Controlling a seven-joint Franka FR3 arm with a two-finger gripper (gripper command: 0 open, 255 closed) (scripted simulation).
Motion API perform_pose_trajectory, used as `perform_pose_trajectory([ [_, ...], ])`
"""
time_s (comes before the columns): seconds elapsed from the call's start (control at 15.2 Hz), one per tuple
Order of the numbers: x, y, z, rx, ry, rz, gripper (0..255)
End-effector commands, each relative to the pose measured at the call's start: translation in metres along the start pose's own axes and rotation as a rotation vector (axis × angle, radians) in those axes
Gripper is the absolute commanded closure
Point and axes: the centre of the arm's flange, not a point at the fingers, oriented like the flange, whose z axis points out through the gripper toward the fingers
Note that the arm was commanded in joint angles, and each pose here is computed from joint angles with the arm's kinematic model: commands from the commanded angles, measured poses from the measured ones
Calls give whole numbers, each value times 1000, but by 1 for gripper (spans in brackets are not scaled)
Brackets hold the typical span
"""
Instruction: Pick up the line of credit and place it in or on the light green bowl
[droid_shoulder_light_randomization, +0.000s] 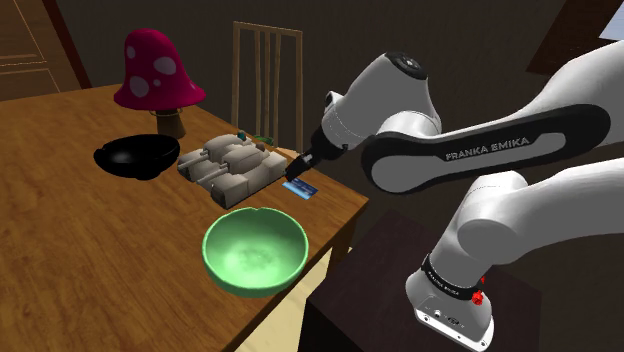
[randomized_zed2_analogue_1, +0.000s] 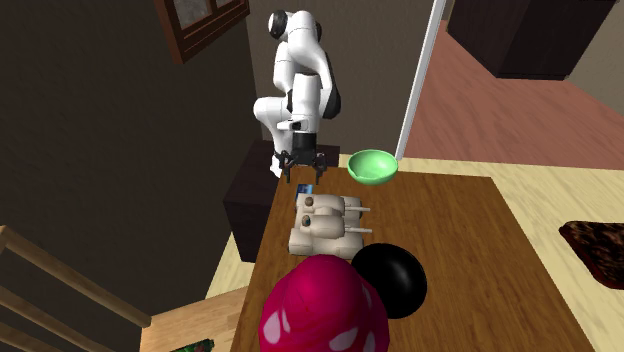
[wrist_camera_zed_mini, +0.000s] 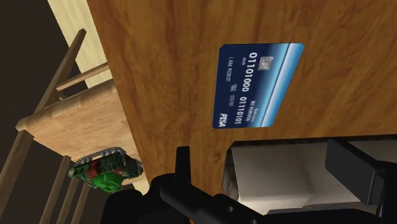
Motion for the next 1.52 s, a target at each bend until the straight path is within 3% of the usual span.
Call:
perform_pose_trajectory([
  [0.0, -3, -3, 13, 1, 18, 0, 0],
  [0.4, -3, -3, 42, 1, 18, 0, 0],
  [0.86, -3, -3, 42, 1, 18, 0, 0],
  [0.92, -3, -3, 42, 1, 18, 0, 255],
  [1.45, -3, -3, 42, 1, 18, 0, 255],
])
